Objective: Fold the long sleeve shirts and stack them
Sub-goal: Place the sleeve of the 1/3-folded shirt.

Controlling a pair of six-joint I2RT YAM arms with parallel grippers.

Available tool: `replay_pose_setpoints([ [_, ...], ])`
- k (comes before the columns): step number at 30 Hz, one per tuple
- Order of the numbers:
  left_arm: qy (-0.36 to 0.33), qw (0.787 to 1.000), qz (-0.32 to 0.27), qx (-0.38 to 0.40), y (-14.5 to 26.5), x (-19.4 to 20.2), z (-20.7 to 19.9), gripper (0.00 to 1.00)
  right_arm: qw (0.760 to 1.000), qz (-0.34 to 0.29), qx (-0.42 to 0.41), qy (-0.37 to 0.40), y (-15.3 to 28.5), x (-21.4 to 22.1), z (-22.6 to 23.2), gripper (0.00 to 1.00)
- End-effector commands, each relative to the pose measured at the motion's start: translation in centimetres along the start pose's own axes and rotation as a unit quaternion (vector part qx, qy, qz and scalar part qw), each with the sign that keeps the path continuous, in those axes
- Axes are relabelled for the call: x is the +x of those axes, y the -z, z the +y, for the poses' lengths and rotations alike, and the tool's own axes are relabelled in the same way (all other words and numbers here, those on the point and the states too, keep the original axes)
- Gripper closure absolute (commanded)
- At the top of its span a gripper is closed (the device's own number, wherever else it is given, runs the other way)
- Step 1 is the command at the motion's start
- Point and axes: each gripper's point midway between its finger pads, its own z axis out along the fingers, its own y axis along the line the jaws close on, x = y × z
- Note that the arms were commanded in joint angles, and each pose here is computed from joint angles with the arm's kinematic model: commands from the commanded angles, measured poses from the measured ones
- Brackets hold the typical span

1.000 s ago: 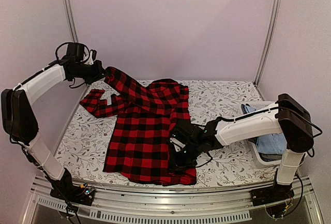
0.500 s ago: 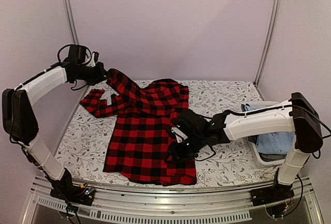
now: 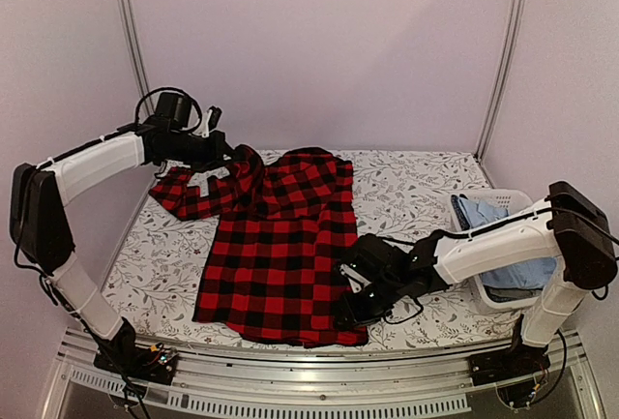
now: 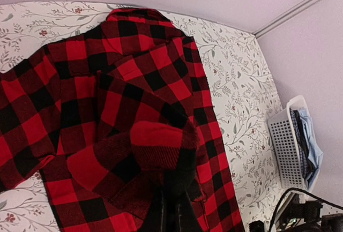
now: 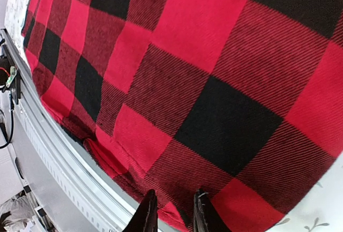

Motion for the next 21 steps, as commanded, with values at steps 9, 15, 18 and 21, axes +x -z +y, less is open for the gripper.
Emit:
replay_pose_setpoints([
  [9,-0.081,0.987,0.118,0.072,-4.0,10.1,-7.4,1.0,0.999,-0.053,0.007,0.001,2.2,-1.5,0.8,0.7],
  [15,-0.111,0.972,0.191,0.083,-6.3,16.4,-9.9,1.0,0.982,-0.17,0.071,-0.041,8.0,-6.4,-2.9,0.56],
  [18,-0.128,0.963,0.224,0.078,-7.4,19.2,-10.6,1.0,0.973,-0.208,0.079,-0.062,10.3,-8.3,-4.8,0.51],
  [21,-0.142,0.954,0.253,0.075,-8.2,21.4,-11.4,1.0,0.968,-0.223,0.088,-0.068,11.4,-9.5,-6.1,0.5],
])
